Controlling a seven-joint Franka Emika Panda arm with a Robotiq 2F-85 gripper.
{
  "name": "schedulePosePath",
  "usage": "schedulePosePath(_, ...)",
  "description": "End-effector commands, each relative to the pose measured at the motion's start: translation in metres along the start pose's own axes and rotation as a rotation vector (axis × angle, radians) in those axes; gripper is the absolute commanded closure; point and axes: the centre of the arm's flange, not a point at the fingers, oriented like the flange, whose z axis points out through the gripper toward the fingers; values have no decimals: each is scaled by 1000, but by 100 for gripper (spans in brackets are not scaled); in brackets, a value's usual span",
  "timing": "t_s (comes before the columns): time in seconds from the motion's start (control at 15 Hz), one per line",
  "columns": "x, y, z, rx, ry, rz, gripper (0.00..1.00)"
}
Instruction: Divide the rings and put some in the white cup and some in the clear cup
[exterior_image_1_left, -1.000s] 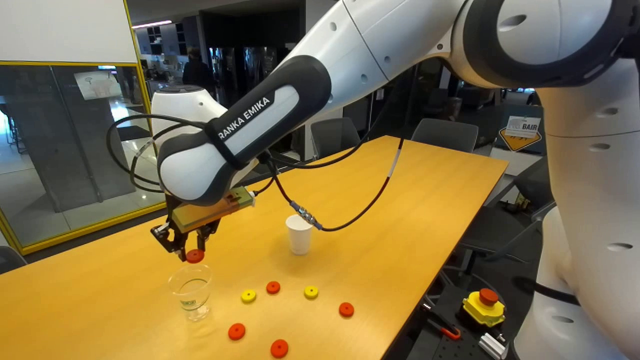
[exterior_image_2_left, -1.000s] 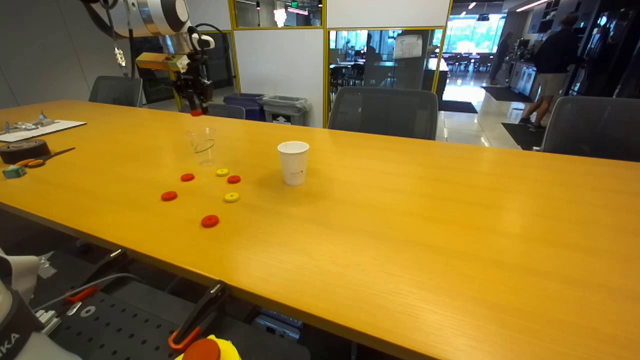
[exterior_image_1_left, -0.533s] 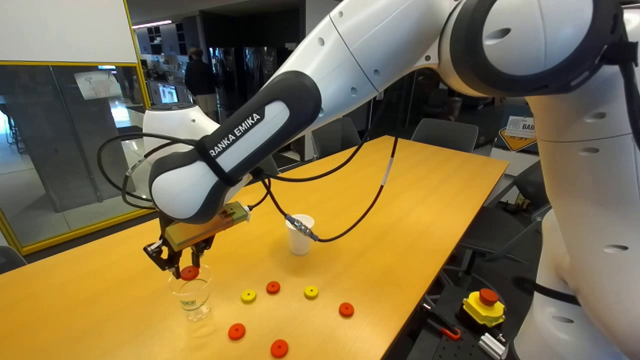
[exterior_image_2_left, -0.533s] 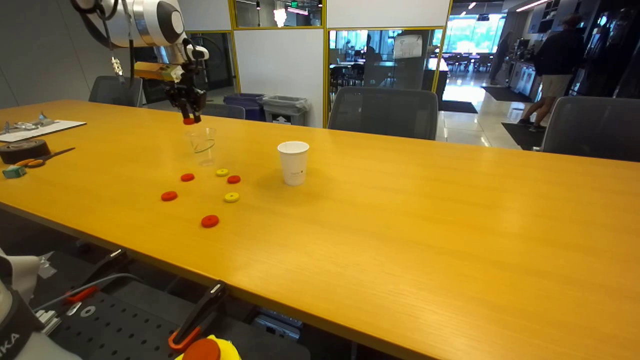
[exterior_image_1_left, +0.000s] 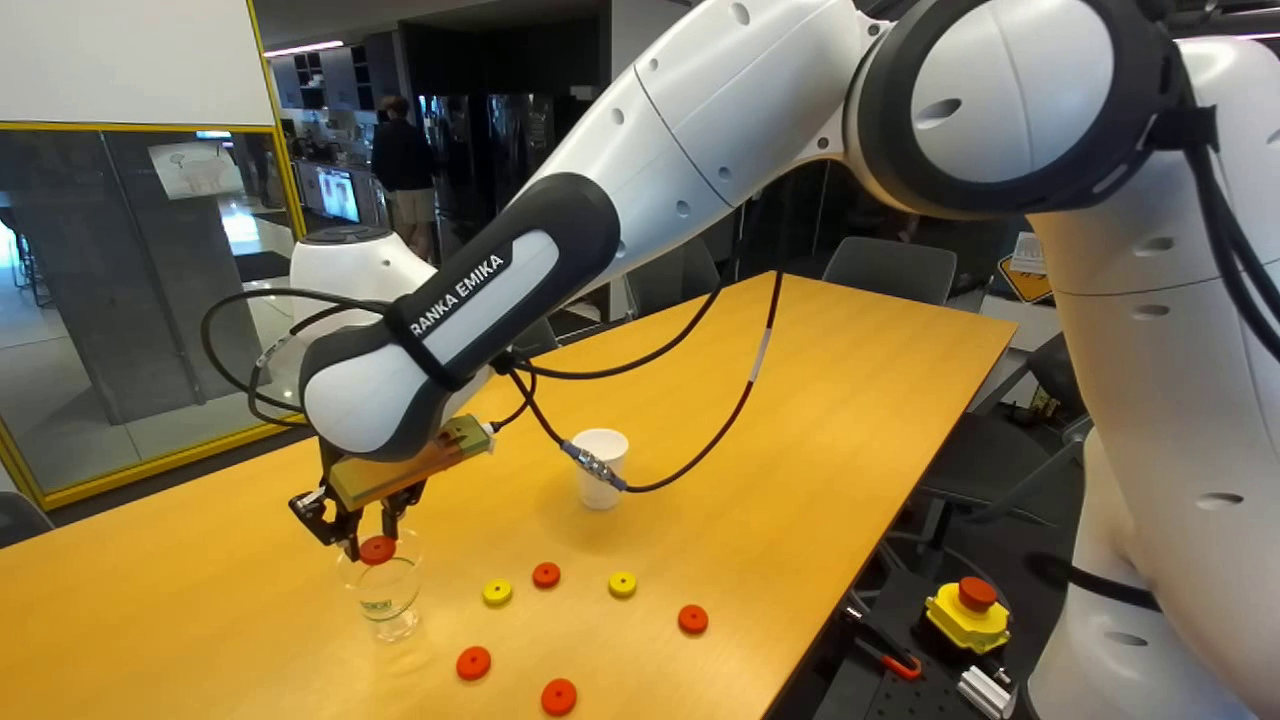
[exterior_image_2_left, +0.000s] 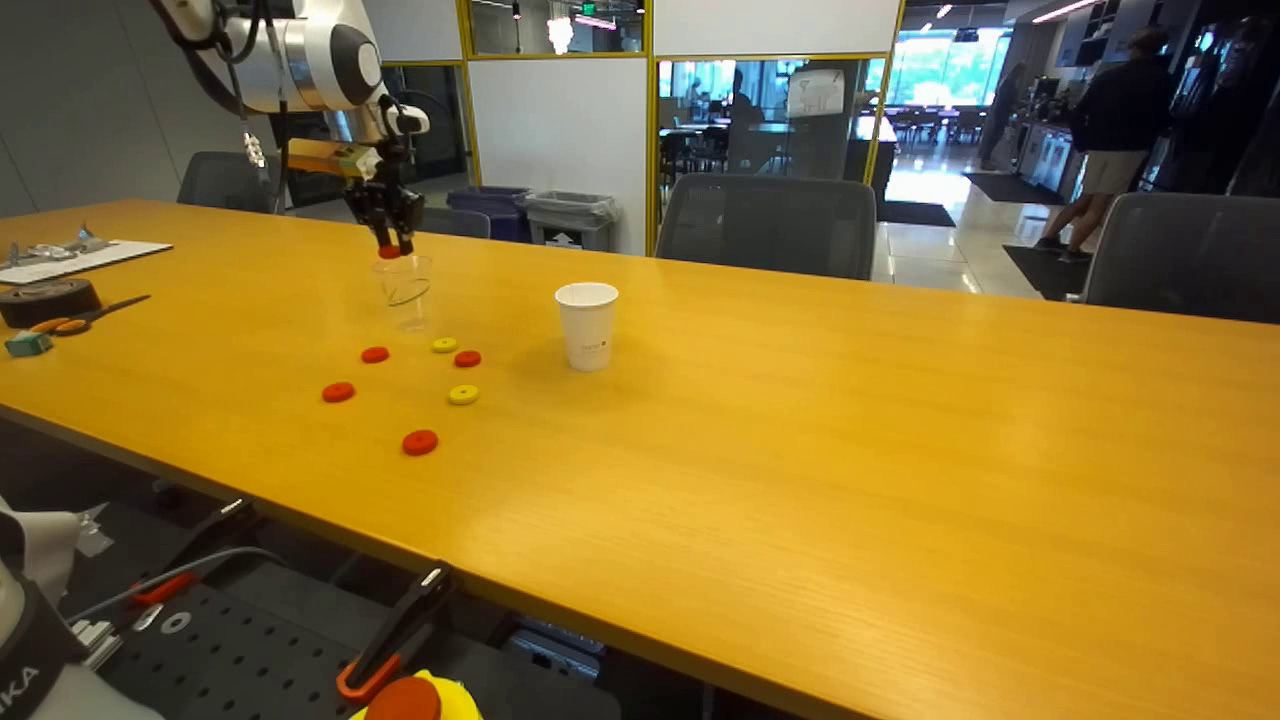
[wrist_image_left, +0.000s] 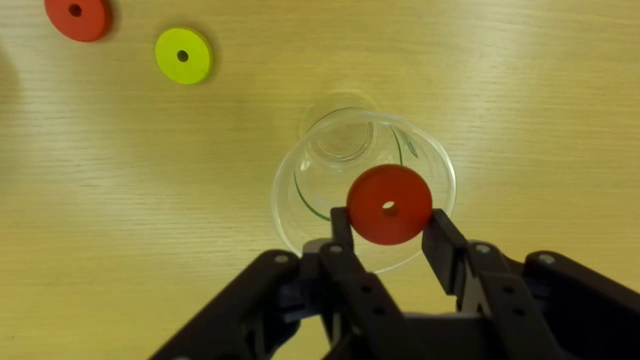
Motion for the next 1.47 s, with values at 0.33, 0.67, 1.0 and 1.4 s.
schedulePosePath(0.33,25,5,-2,9,12,11,13)
schedulePosePath(0.67,17,13,-32,-31,14,5,0)
schedulePosePath(1.0,-5,61,-74,-111,9,68,0)
schedulePosePath(1.4,-43,137,-36,-130,-73,204,0)
